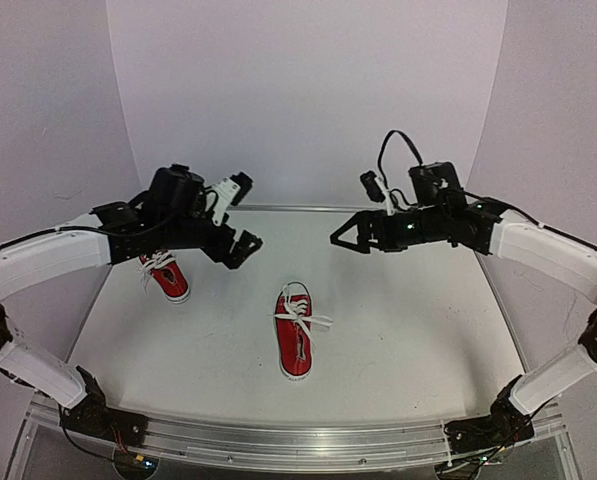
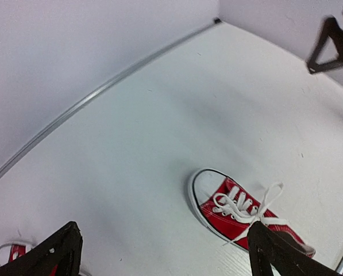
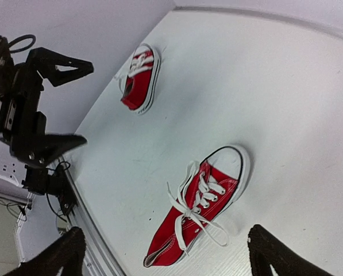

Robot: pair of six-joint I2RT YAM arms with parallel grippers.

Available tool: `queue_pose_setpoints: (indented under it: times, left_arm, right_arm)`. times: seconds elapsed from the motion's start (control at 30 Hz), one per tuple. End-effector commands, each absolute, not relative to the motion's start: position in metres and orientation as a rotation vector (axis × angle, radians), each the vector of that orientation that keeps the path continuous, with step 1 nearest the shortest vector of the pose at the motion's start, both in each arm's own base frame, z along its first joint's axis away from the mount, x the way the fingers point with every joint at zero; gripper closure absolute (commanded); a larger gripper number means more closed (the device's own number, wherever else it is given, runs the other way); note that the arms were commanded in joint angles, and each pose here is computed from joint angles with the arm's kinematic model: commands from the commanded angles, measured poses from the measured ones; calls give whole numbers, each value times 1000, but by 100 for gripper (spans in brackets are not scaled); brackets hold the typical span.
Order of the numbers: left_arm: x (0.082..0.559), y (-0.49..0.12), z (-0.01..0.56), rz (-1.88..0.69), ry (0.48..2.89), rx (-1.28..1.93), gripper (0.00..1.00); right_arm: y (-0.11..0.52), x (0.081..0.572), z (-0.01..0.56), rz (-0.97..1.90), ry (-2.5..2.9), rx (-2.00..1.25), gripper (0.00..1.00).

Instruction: Tie the shoes

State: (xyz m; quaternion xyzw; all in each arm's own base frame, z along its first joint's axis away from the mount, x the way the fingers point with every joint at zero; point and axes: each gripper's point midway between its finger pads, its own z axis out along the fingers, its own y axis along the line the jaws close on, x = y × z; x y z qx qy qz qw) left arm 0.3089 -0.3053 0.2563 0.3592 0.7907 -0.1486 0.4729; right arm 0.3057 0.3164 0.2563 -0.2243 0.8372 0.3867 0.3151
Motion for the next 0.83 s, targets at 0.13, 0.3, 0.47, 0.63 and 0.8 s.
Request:
queue_pose_setpoints:
  times: [0.13,0.3,0.47,0.63,0.8]
  left_arm:
    - [286,-232,258,-451,2072,377,0]
    - [274,-227,172,-429,2360,252,0]
    - [258,-236,135,-607,2403,159,0]
    - [260,-224,123,-521,2418,120,0]
    - [267,-225,113,-437,2475,137,0]
  right_arm:
    - [256,291,251,810,2181,-400,2]
    - [246,269,172,825,2360,-326,2]
    - [241,249,122,895,2431,-260,2]
    - [238,247,102,868,2474,-259,2]
    - [247,253,94,868,2506,-295,2]
